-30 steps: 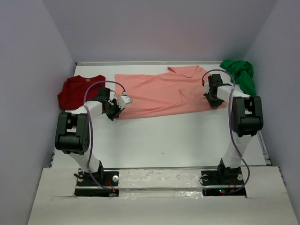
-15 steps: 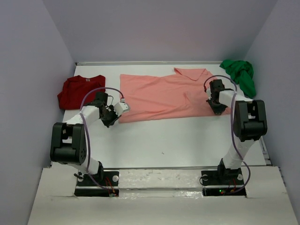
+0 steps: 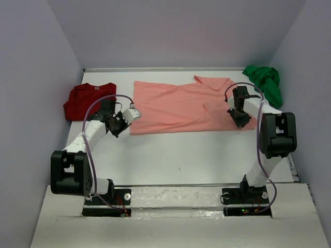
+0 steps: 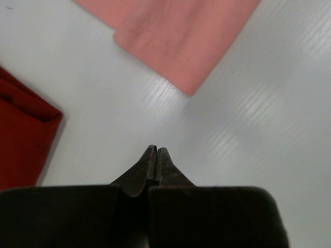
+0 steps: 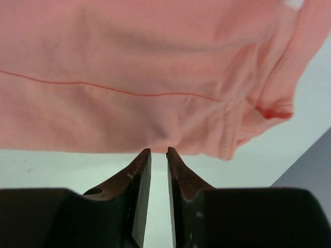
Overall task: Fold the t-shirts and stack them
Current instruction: Fold the tshirt
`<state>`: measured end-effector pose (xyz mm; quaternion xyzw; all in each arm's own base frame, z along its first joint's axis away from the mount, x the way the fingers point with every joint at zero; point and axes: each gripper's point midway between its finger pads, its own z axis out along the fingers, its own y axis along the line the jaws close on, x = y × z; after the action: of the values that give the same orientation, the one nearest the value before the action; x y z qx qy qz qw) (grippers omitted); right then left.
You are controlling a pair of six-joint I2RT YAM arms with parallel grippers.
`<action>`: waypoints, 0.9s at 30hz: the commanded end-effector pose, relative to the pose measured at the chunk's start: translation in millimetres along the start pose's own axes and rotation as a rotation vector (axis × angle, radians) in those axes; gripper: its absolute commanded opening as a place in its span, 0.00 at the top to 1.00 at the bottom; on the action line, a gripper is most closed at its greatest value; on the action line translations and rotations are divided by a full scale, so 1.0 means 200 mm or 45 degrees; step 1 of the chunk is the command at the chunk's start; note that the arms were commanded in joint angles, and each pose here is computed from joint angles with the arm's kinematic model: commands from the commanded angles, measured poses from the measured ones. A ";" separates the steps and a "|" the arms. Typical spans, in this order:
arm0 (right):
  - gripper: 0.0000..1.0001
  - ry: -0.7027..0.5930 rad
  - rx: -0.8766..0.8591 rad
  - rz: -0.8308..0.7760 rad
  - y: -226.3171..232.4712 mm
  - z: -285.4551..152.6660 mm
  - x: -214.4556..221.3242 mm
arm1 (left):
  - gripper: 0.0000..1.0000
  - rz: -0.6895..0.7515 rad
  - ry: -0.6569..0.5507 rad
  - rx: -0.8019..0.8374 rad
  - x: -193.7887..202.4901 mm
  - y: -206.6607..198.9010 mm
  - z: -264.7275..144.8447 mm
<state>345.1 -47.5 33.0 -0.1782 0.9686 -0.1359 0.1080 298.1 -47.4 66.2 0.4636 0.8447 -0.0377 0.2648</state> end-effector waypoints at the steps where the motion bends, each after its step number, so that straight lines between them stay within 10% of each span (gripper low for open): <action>1: 0.63 -0.223 -0.004 0.044 -0.12 -0.31 -0.23 | 0.95 -0.014 -0.201 -0.285 -0.23 0.22 -0.22; 8: 0.58 -0.340 -0.005 0.070 -0.21 -0.49 -0.42 | 0.75 -0.034 -0.346 -0.237 -0.38 0.23 -0.26; 12: 1.00 -0.345 0.009 0.111 -0.22 -0.43 -0.49 | 0.73 -0.085 -0.397 -0.206 -0.45 0.26 -0.20; 20: 1.00 -0.354 0.020 0.174 -0.28 -0.28 -0.71 | 1.00 -0.193 -0.495 -0.203 -0.61 0.42 -0.07; 27: 1.00 -0.395 0.091 0.169 -0.37 -0.22 -0.89 | 1.00 -0.289 -0.527 -0.169 -0.74 0.58 0.07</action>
<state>490.6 -31.6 92.0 -0.1427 0.9584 -0.1136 0.2194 434.6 -90.8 120.6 0.3510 0.8347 -0.0895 0.4148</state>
